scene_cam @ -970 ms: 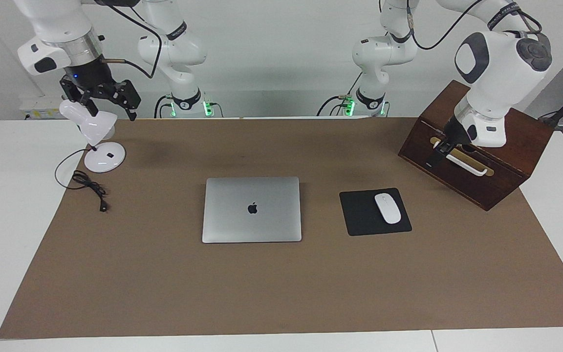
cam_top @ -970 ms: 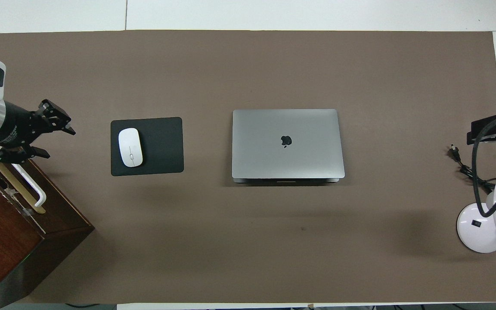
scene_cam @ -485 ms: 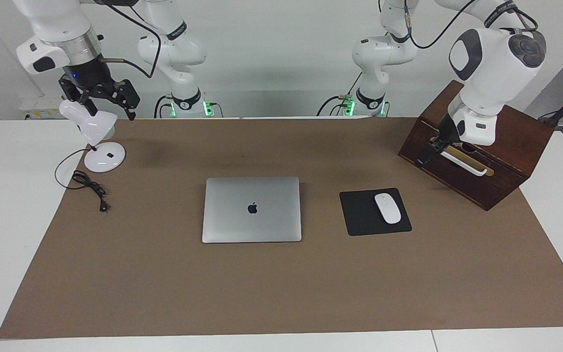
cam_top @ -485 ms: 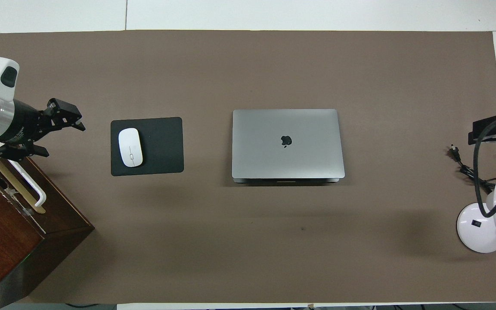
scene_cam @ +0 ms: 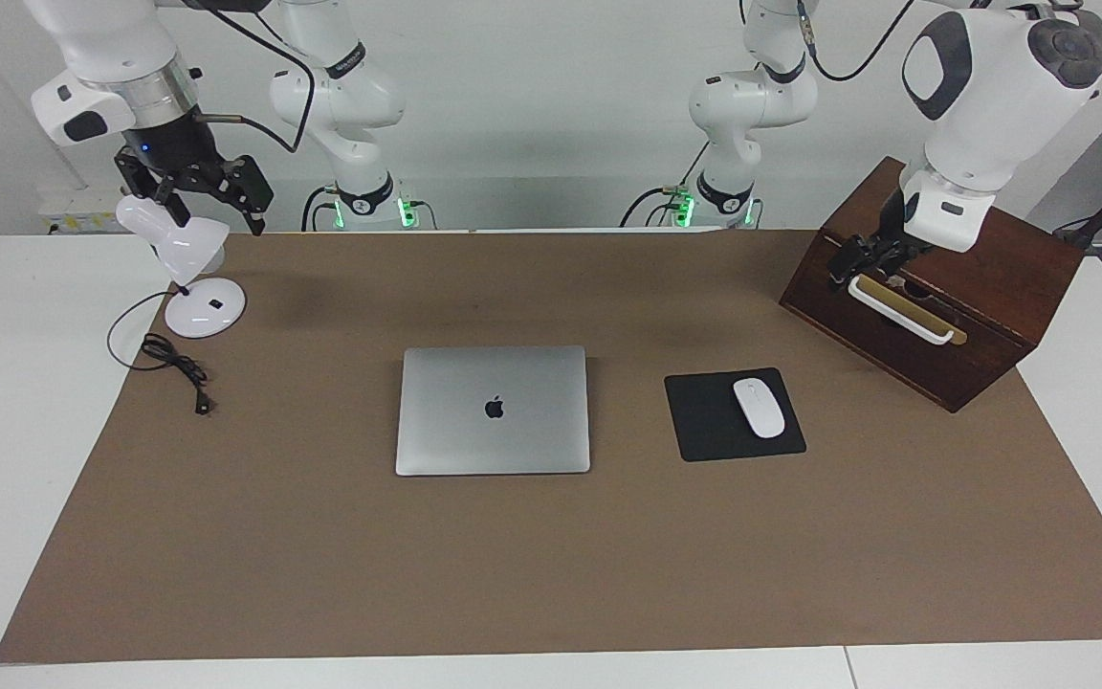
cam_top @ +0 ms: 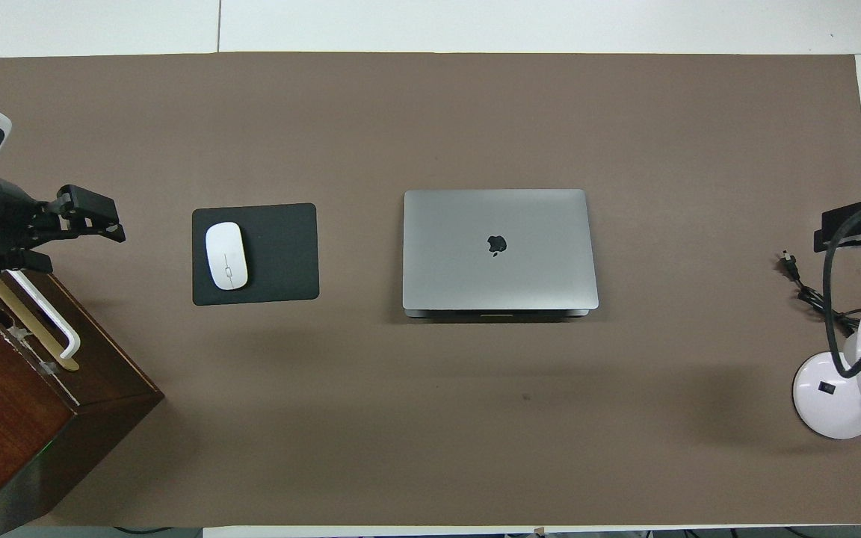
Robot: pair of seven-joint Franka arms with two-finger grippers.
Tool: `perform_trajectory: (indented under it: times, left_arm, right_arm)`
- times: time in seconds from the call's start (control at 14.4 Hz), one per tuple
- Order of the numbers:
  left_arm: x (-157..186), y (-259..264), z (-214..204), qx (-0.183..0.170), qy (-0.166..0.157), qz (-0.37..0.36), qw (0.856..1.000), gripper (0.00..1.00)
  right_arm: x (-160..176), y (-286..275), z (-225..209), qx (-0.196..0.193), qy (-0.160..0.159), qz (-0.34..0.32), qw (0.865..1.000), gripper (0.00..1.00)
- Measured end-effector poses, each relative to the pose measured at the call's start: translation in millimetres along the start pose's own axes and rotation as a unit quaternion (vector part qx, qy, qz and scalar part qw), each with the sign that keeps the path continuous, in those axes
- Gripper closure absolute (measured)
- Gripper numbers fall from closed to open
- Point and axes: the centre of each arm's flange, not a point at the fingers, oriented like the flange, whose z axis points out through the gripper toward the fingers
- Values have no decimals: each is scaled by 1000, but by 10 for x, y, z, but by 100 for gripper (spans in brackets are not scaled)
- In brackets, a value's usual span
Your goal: Close laptop with both arms
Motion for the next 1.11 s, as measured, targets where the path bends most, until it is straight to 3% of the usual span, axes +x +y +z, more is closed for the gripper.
perform_trajectory:
  times: [0.48,1.11]
  left_arm:
    - [-44,111,-59,1,4,45,999,0]
    - [-45,135,-64,0,6,48,999,0]
  right_arm:
    - [-28,4,20,-2,-12,-1,1000,0]
    - [-28,4,19,-2,-12,-1,1000,0]
